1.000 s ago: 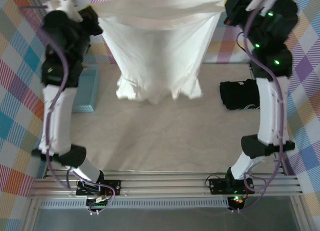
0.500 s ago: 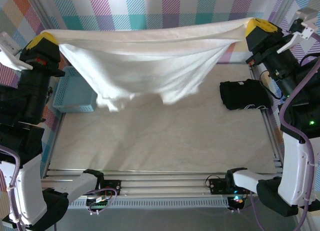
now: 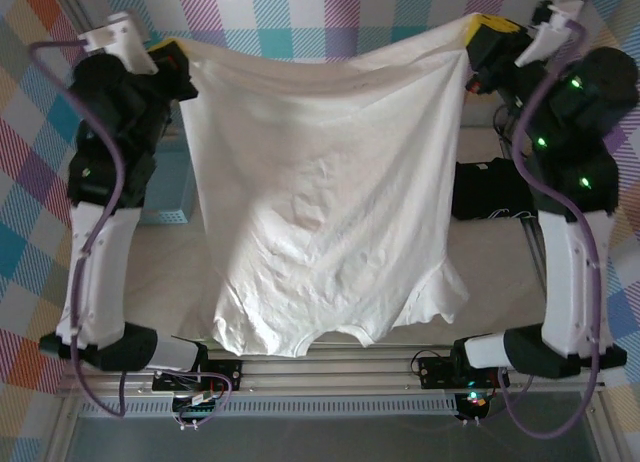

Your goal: Fold the inside-out t-shirt

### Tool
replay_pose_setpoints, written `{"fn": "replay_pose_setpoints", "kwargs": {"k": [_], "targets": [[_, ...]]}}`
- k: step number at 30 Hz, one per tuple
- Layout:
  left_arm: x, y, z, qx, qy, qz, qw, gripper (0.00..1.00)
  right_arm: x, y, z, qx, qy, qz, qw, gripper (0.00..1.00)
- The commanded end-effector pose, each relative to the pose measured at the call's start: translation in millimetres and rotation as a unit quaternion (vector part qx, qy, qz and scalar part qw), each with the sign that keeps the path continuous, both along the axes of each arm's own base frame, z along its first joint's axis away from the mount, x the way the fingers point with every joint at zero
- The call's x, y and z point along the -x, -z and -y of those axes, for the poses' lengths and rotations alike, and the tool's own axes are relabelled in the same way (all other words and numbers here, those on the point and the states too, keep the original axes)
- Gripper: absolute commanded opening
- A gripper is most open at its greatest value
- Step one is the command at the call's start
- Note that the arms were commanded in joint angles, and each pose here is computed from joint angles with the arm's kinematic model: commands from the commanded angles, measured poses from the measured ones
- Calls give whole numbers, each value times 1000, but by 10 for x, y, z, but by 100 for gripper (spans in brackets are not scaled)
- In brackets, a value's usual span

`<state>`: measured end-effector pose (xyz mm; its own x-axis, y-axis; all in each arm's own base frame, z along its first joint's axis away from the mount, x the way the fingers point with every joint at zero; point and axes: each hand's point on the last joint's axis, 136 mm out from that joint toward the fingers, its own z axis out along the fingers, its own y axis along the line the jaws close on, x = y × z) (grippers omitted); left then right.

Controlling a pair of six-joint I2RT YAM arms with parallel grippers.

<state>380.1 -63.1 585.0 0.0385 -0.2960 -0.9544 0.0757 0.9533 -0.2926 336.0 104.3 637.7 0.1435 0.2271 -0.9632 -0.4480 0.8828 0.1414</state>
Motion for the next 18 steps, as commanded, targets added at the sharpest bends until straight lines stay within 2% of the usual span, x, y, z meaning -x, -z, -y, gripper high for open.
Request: {"fn": "replay_pose_setpoints", "kwargs": {"k": [1, 4, 8, 10, 14, 18], "targets": [[-157, -190, -44, -14, -22, 24, 999, 0, -417, 15, -2, 14, 26, 10, 999, 0], [-411, -189, -39, -12, -19, 12, 1000, 0, -683, -5, -58, 16, 22, 7, 1000, 0], [-399, -529, -75, 7, -3, 44, 999, 0, -803, -264, -77, 3, 13, 29, 1000, 0], [-310, -670, -83, 11, 2, 65, 998, 0, -718, -442, -58, -13, 6, 54, 998, 0], [74, -946, -104, 20, 17, 103, 994, 0, -518, -592, -62, -26, -11, 73, 997, 0], [420, -874, -45, 27, 54, 88, 994, 0, -340, -490, -72, -17, -21, 50, 998, 0]]}}
